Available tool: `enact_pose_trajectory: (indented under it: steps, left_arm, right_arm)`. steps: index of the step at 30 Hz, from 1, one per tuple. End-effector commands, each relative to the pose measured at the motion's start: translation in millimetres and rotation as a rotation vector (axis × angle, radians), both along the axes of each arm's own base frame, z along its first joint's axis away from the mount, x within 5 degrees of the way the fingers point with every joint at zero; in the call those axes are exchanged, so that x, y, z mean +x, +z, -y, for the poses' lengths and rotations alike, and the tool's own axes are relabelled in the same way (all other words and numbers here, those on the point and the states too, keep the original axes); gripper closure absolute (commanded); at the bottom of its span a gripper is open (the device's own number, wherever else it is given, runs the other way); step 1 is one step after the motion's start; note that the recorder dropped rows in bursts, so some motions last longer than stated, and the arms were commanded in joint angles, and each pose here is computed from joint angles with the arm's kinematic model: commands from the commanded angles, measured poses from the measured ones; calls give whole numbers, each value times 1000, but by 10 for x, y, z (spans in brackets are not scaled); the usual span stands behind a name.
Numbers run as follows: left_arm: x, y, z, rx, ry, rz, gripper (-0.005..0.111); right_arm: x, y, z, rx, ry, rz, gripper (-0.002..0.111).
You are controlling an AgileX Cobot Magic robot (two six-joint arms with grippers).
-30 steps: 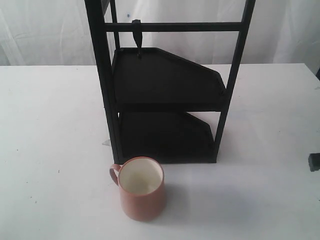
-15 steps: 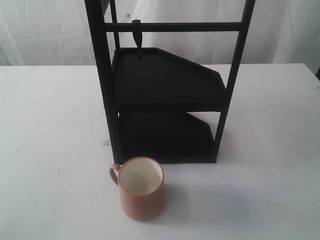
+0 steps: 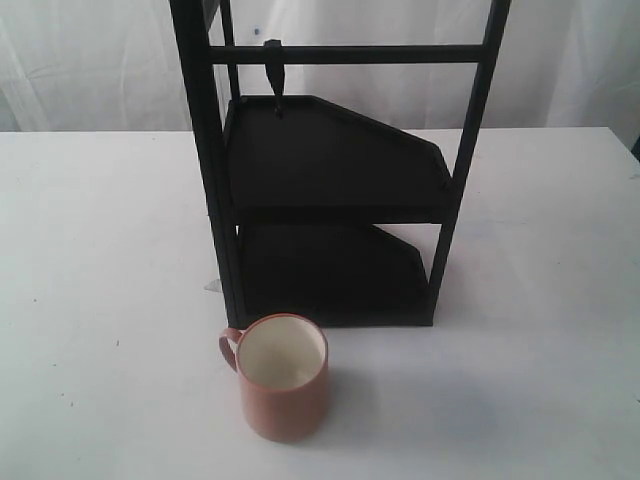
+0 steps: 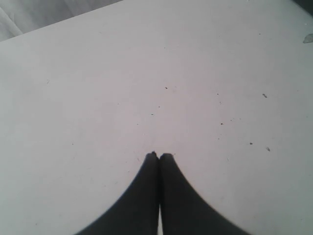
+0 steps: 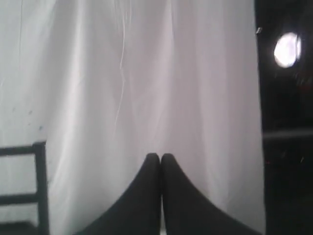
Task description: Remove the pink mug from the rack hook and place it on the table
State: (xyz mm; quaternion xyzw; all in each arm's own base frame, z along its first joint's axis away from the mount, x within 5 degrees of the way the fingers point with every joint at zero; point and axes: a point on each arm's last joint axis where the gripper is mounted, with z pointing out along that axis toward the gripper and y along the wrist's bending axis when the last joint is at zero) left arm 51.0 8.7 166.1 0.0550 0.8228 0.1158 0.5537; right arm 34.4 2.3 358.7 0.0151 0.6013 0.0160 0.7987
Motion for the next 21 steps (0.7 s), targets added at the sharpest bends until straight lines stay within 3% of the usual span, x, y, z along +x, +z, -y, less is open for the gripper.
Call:
enact_pose_trajectory:
  steps: [1,5,7,8,11,17,21]
  left_arm:
    - [-1,1,3,-16,3,7,107]
    - [-1,1,3,-16,3,7,107]
    - [-1,1,3,-16,3,7,107]
    - [-1,1,3,-16,3,7,107]
    - [0,-1,3,-16,3,4,107]
    - [-1,0,3,-16,3,6,107]
    - [-1,0,3,-16,3,6,107]
  right_arm:
    - [-39,32,72,-69,-124,209,108]
    - [-26,-408,122,27,-140,362,108]
    - [0,-732,112,108,-88,335,108]
    - [94,-1018,92,121,-59,210,108]
    - [164,-1225,77,114,-49,72,108]
    - [194,-1753,43,128,-42,-519,108]
    - [198,-1734,49,22,-51,-501,108]
